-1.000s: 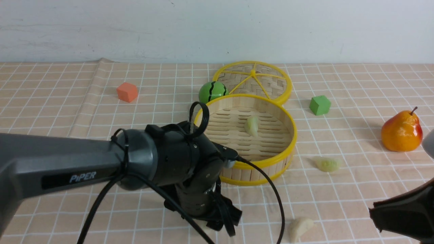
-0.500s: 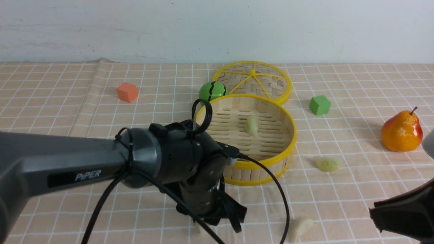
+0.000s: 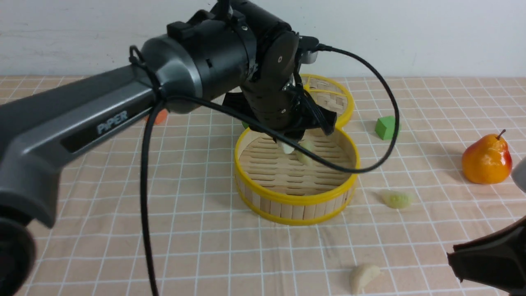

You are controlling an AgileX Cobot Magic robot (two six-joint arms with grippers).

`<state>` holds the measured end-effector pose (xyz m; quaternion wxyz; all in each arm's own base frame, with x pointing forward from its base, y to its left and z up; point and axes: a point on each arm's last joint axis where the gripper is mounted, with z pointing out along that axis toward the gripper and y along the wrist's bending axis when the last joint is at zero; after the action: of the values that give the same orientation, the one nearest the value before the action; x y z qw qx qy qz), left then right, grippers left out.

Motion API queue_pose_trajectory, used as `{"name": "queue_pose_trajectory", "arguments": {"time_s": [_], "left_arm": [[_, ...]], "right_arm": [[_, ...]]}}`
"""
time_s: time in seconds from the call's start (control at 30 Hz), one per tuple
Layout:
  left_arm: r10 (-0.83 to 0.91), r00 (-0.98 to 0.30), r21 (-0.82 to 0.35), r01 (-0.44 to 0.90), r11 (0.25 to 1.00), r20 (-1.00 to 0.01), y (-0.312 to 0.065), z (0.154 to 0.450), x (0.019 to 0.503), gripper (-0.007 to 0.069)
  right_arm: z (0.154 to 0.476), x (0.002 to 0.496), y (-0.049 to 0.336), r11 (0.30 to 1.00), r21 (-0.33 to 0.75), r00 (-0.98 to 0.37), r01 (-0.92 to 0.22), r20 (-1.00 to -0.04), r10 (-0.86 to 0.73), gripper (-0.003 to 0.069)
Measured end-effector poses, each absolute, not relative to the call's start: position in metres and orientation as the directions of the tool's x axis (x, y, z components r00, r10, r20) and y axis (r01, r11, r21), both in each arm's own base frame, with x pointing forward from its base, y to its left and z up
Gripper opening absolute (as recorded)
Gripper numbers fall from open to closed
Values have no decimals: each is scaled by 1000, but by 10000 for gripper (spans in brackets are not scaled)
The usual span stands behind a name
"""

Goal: Put the dumplings into the steamer on the table with the brown tablecloth.
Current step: 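Place the dumpling into the bamboo steamer basket with the left gripper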

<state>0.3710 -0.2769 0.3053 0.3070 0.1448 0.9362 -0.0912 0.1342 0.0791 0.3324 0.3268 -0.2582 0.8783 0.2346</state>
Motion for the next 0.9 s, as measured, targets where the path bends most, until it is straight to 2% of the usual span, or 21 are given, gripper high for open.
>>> {"name": "queue_pose_trajectory", "arguments": {"time_s": [0.17,0.2,0.23,0.3,0.47,0.57,0.73,0.83,0.9], "left_arm": [[135,-807,-134,255,958,-575,-276,271,421,244],[126,-816,-130,239,962,-564,-276,252,435,244],[123,-814,-132,238,962,-568,-276,253,436,244],[130,-813,-114,234,965,-568,-278,232,448,244],[157,-813,-76,240,968,-560,-281,206,456,244],[158,-814,-76,240,968,-559,-281,204,457,258],[151,-806,-84,241,967,-572,-280,212,456,416],[145,-808,-88,237,968,-571,-278,219,454,460],[133,-804,-94,228,969,-579,-272,242,449,481]], "right_arm": [[332,134,79,757,243,-653,-607,-695,-300,99],[332,134,79,757,243,-653,-607,-695,-300,102],[332,134,79,757,243,-653,-607,-695,-300,102],[332,134,79,756,244,-653,-607,-695,-301,105],[332,134,79,756,243,-653,-608,-695,-301,107],[332,134,79,757,241,-652,-607,-697,-300,109],[333,136,78,764,227,-644,-605,-703,-301,113],[332,136,78,764,222,-644,-605,-701,-306,115],[331,135,78,764,227,-653,-604,-690,-311,115]]}}
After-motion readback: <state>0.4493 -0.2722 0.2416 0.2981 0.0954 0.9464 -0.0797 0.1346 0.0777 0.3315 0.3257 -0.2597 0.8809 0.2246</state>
